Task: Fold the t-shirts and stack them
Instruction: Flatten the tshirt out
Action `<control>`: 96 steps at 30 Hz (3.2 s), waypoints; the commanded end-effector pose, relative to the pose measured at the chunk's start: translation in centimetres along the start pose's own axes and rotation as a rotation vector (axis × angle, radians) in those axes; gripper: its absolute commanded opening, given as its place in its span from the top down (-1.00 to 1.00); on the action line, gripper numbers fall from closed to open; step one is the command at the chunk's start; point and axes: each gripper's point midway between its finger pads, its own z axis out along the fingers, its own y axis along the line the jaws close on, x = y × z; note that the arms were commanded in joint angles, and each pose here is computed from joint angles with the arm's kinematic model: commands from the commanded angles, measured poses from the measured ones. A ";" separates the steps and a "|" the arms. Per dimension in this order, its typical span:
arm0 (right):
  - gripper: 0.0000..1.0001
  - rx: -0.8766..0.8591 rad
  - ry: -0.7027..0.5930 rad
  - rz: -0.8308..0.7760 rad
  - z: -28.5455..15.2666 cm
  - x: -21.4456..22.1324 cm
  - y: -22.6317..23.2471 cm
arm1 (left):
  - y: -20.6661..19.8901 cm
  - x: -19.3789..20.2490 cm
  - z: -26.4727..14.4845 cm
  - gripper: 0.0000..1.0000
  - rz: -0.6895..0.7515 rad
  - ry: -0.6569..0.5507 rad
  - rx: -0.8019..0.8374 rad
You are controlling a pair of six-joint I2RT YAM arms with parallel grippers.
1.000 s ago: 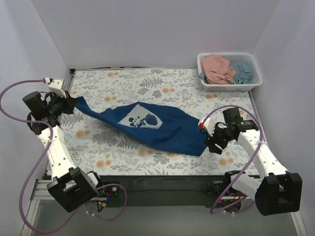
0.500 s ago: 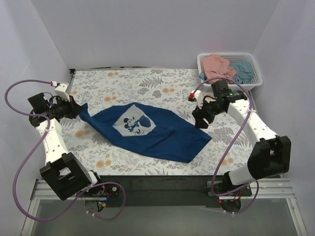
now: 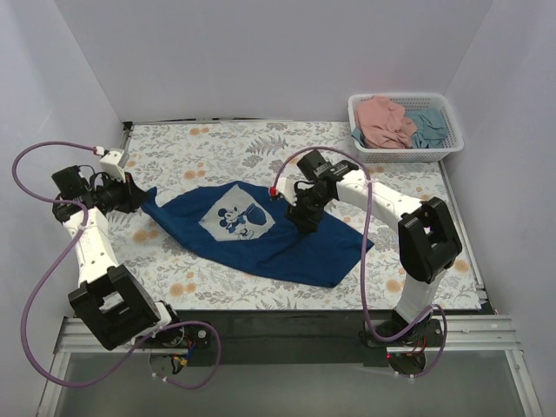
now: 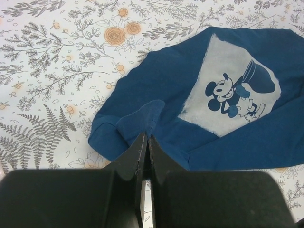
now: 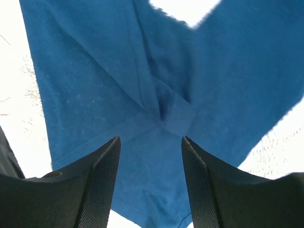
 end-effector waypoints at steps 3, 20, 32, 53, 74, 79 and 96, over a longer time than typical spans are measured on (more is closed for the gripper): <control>-0.22 0.068 0.028 -0.137 1.6 -0.7 -1.0 | -0.2 -1.5 -0.3 1.00 0.027 -0.029 0.024; 0.97 0.274 0.053 -0.272 1.3 -0.8 -2.1 | 0.6 -3.2 -0.5 1.00 0.002 -0.061 -0.013; 0.97 0.829 -0.184 -0.212 -22.1 -8.1 -8.8 | 4.6 -18.4 -3.1 1.00 -0.009 -0.373 -0.123; 0.97 1.495 -0.759 -0.165 -54.5 -8.9 6.3 | -10.7 -34.5 -31.7 1.00 0.467 -1.164 -0.753; 0.97 1.463 -0.460 -0.327 -41.0 -9.2 -5.6 | -1.6 -25.5 -14.7 1.00 0.345 -0.638 -0.421; 0.97 1.321 -0.328 -0.312 -32.1 -6.2 -12.1 | 3.2 -18.1 -5.7 1.00 0.222 -0.445 -0.377; 0.78 1.264 0.001 -0.099 -15.4 -2.0 -32.6 | 13.0 -15.8 24.4 1.00 0.022 -0.217 -0.325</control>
